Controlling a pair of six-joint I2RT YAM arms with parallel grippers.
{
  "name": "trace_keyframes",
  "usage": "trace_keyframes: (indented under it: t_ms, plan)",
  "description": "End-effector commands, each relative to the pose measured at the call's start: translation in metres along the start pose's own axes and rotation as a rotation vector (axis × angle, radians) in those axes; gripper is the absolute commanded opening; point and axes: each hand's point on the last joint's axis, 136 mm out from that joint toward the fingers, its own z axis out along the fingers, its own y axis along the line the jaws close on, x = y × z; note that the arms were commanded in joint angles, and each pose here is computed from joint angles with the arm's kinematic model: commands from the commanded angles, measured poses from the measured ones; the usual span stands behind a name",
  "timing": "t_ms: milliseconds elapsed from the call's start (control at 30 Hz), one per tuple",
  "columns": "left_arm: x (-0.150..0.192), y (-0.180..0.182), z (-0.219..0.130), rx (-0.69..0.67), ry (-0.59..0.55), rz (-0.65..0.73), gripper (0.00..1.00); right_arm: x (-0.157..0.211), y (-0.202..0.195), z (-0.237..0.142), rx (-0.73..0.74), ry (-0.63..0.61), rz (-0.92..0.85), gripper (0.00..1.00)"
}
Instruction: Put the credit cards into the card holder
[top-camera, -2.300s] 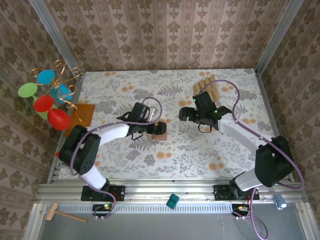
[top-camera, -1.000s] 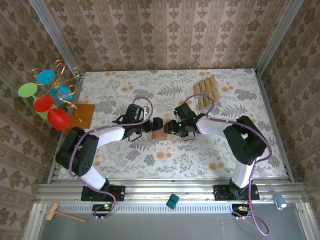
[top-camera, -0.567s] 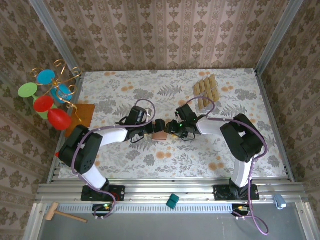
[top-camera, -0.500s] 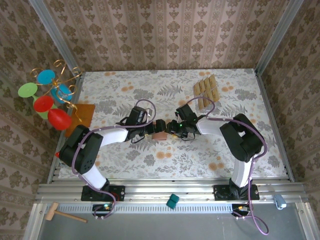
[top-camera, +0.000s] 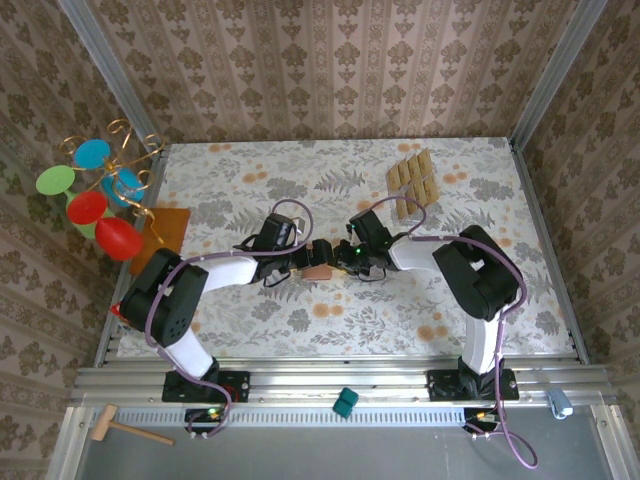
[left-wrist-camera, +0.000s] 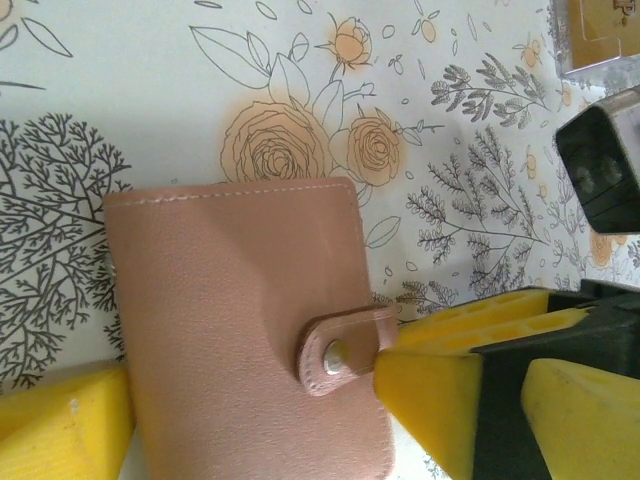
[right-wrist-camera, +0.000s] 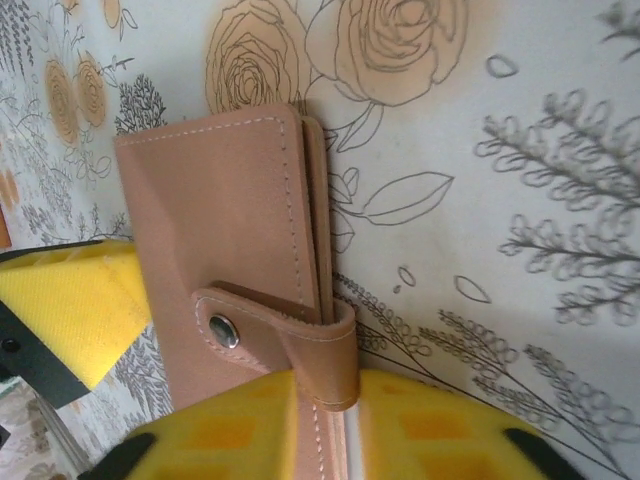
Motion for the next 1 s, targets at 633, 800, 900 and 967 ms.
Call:
trace_keyframes:
  t_ms: [633,800,900,967]
  plan:
    - [-0.05,-0.017,-0.035,0.04,-0.111,-0.015,1.0,0.013,0.018,-0.024,-0.087,-0.024,-0.024,0.0]
    - [-0.054,0.001,-0.048,-0.009,-0.107,-0.011,1.0,0.007,0.021,-0.038,-0.088,-0.051,-0.037,0.0]
    - [-0.05,0.011,-0.052,-0.024,-0.092,-0.011,1.0,0.004,0.022,-0.044,-0.089,-0.059,-0.042,0.0]
    - [-0.054,0.022,-0.055,-0.026,-0.091,-0.035,1.0,0.003,0.022,-0.046,-0.095,-0.062,-0.044,0.0]
